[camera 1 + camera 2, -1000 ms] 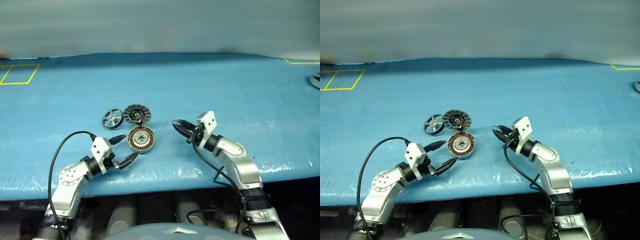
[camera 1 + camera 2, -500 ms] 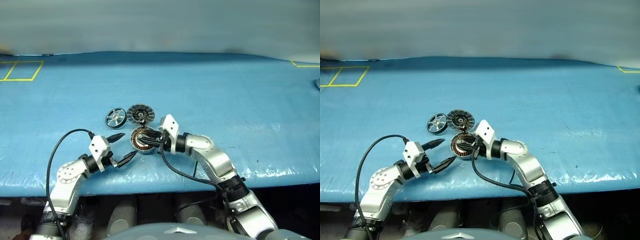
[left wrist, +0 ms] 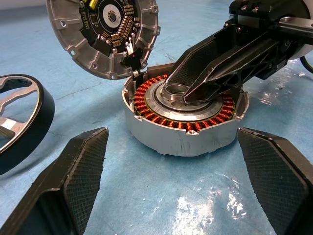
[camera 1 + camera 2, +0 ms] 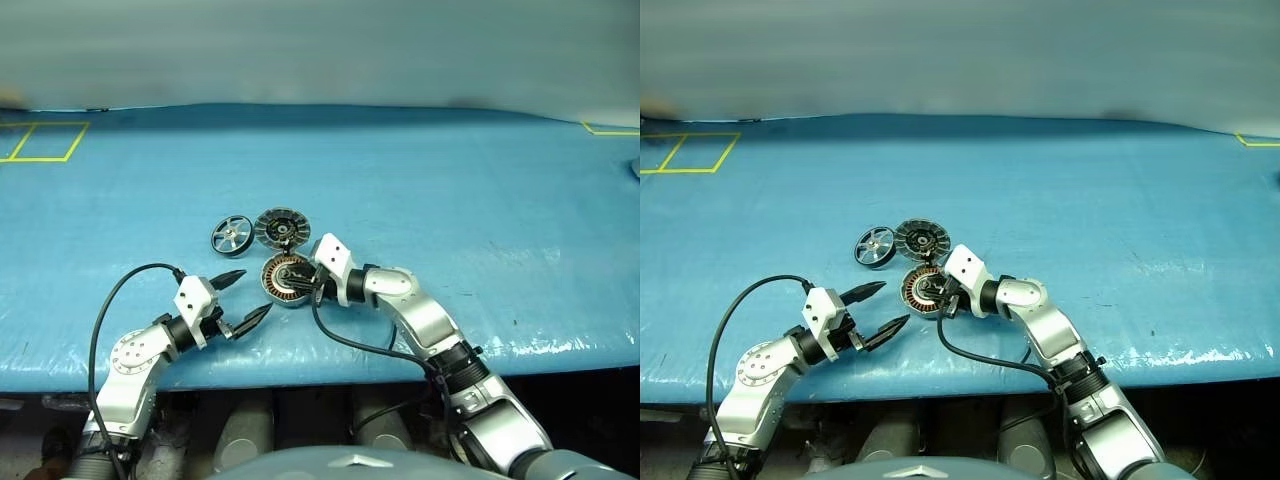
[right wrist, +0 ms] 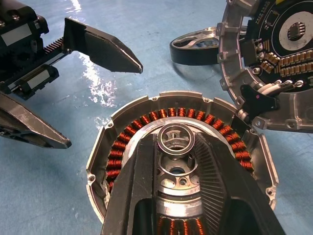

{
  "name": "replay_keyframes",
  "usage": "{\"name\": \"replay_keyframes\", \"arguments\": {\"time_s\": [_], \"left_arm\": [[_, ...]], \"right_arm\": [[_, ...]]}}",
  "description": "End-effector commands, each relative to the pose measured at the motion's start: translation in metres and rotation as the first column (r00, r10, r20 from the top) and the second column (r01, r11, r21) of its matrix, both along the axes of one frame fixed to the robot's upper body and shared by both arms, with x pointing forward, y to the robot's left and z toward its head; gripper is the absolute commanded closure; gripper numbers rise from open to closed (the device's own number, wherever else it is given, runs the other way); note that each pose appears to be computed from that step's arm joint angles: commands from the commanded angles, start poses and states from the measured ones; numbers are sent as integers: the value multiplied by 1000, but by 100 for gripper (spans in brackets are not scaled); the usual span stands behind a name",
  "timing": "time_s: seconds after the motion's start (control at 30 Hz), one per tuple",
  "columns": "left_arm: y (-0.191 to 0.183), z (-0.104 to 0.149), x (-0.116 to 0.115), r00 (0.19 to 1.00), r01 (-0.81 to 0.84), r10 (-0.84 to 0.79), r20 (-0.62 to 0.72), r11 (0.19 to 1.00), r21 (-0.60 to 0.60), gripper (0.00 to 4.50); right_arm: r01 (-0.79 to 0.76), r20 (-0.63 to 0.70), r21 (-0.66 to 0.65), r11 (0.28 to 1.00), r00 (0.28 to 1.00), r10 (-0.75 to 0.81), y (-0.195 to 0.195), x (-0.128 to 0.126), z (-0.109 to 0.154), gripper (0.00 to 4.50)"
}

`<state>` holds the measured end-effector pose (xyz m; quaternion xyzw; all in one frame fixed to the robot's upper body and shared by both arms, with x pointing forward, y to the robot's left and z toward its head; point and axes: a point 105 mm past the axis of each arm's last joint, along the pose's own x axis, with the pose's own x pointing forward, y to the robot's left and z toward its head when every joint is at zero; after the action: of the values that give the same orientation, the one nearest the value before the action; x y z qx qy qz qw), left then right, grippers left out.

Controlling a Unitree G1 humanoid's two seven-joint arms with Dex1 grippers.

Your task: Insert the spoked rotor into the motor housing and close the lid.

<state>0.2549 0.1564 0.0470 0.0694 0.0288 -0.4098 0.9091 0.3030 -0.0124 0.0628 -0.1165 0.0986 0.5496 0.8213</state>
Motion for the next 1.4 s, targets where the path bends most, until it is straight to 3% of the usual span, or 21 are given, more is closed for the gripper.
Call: {"name": "replay_keyframes", "arguments": {"time_s": [0.03, 1.4], "left_arm": [[-1, 10, 2, 999, 3, -3, 46, 1000, -5, 0], [-1, 1, 2, 1000, -15, 15, 20, 1000, 23, 0]], "right_arm": [[-24, 63, -42, 999, 998, 27, -2, -2, 8, 375], [-17, 55, -79, 997, 998, 22, -3, -1, 1, 375]]}}
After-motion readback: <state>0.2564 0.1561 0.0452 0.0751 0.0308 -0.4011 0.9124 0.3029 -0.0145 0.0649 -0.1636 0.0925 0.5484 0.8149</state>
